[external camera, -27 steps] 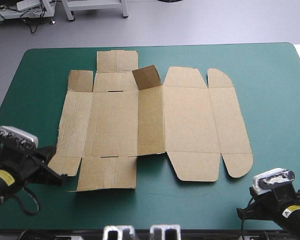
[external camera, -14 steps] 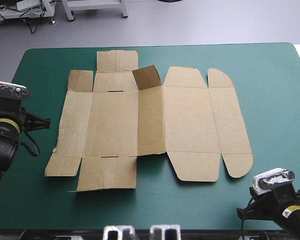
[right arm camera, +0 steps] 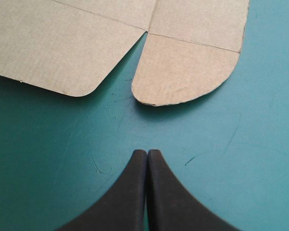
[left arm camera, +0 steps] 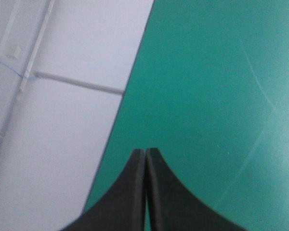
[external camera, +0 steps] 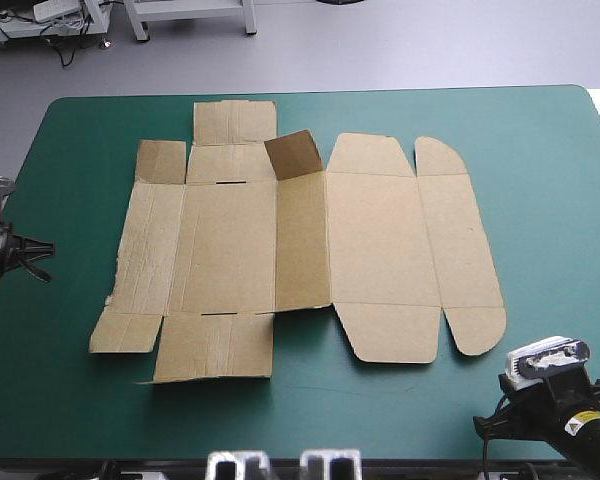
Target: Fold the box
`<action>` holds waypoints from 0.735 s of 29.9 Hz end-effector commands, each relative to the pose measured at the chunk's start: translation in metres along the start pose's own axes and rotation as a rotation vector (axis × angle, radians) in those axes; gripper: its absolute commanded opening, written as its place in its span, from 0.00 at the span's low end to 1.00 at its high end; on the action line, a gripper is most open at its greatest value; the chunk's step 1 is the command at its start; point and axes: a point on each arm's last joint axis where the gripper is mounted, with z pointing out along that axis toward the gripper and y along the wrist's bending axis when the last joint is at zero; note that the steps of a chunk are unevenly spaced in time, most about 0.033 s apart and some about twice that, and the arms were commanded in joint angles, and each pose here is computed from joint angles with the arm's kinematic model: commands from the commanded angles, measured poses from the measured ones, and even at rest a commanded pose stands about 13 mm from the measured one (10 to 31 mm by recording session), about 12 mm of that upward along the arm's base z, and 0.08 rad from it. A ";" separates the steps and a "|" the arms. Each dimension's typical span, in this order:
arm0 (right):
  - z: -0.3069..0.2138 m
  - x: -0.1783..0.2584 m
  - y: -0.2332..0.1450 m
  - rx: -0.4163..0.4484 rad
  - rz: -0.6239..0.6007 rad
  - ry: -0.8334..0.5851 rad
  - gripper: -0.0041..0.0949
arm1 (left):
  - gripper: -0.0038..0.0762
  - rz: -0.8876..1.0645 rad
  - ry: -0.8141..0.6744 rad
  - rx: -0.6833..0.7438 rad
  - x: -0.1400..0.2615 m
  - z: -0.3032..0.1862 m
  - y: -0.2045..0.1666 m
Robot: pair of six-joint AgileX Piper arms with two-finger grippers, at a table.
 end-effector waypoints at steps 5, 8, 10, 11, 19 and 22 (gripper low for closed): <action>-0.004 -0.009 0.000 0.001 0.003 -0.063 0.02 | 0.04 -0.362 0.101 0.327 0.007 0.049 0.033; -0.004 -0.009 0.000 0.001 0.005 -0.063 0.02 | 0.04 -0.453 0.113 0.480 0.010 0.063 0.038; -0.004 -0.009 0.000 0.003 0.004 -0.062 0.02 | 0.04 -0.478 0.102 0.594 0.010 0.071 0.037; -0.004 -0.009 0.000 0.003 0.004 -0.062 0.02 | 0.04 -0.482 0.097 0.654 0.009 0.075 0.036; -0.004 -0.009 0.000 0.004 0.008 -0.061 0.02 | 0.04 -0.382 0.174 1.049 0.011 0.100 0.012; -0.004 -0.009 0.000 0.004 0.008 -0.061 0.02 | 0.04 -0.365 0.193 1.070 0.013 0.107 0.010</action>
